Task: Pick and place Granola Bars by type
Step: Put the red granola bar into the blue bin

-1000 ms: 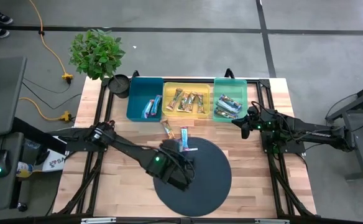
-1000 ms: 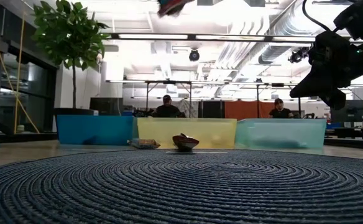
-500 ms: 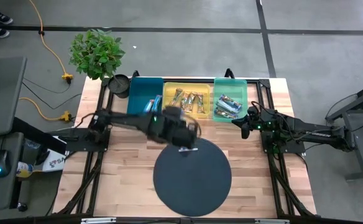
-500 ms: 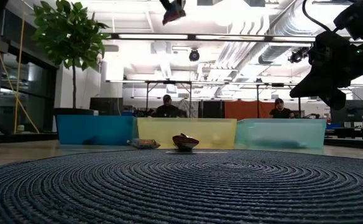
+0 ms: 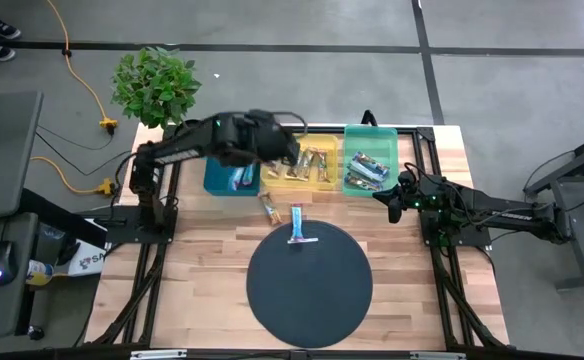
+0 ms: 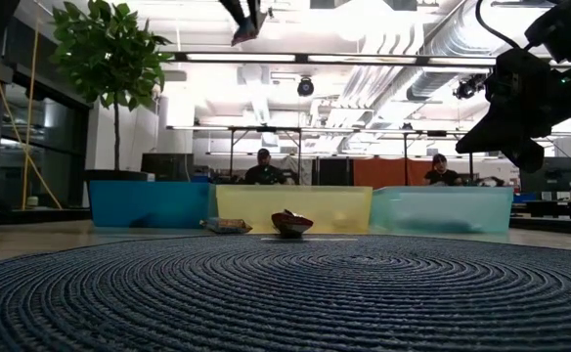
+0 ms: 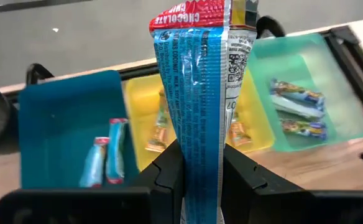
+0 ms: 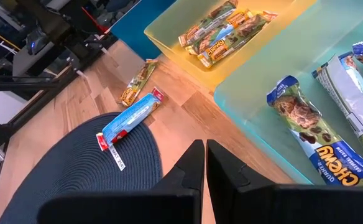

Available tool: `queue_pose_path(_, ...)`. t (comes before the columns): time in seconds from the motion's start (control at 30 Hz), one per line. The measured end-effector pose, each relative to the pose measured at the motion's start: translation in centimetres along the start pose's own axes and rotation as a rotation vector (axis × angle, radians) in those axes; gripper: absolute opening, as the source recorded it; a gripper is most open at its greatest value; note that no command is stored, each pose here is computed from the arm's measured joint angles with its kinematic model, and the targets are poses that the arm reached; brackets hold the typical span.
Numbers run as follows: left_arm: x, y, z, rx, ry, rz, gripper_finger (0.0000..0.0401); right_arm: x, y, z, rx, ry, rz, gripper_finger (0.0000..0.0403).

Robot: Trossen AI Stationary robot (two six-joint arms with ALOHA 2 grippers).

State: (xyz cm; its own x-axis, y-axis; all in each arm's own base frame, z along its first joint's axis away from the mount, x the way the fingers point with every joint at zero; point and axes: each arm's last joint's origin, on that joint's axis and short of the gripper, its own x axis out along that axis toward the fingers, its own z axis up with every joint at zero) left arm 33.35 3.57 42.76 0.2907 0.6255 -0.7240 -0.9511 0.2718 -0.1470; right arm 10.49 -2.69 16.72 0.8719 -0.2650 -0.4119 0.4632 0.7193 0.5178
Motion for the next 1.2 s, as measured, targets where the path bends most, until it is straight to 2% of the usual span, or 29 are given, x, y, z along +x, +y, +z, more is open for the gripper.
queue_pose_path(0.17, 1.3, 1.8, 2.5, 0.033, 0.040, 0.023, 0.0071, 0.0, 0.0, 0.0, 0.000, 0.000, -0.001, 0.0000)
queue_pose_path(0.3, 2.9, 3.3, 3.1, 0.057, 0.092, 0.075, 0.0071, 0.0, 0.0, 0.0, 0.000, 0.000, -0.001, 0.0000)
queue_pose_path(0.5, 5.8, 6.5, 0.9, 0.045, 0.186, 0.188, 0.0071, 0.0, 0.0, 0.0, 0.000, 0.000, 0.000, 0.0000)
queue_pose_path(0.73, 9.9, 11.0, -2.0, -0.052, 0.195, 0.046, 0.0071, 0.0, 0.0, 0.0, 0.000, 0.000, 0.000, 0.0000)
queue_pose_path(0.97, 14.8, 15.6, -4.9, -0.103, 0.338, 0.101, 0.0071, 0.0, 0.0, 0.0, 0.000, 0.000, 0.000, 0.0000)
queue_pose_path(1.2, 17.5, 18.4, -4.9, -0.121, 0.345, 0.133, 0.0071, 0.0, 0.0, 0.0, 0.000, 0.000, 0.000, 0.0000)
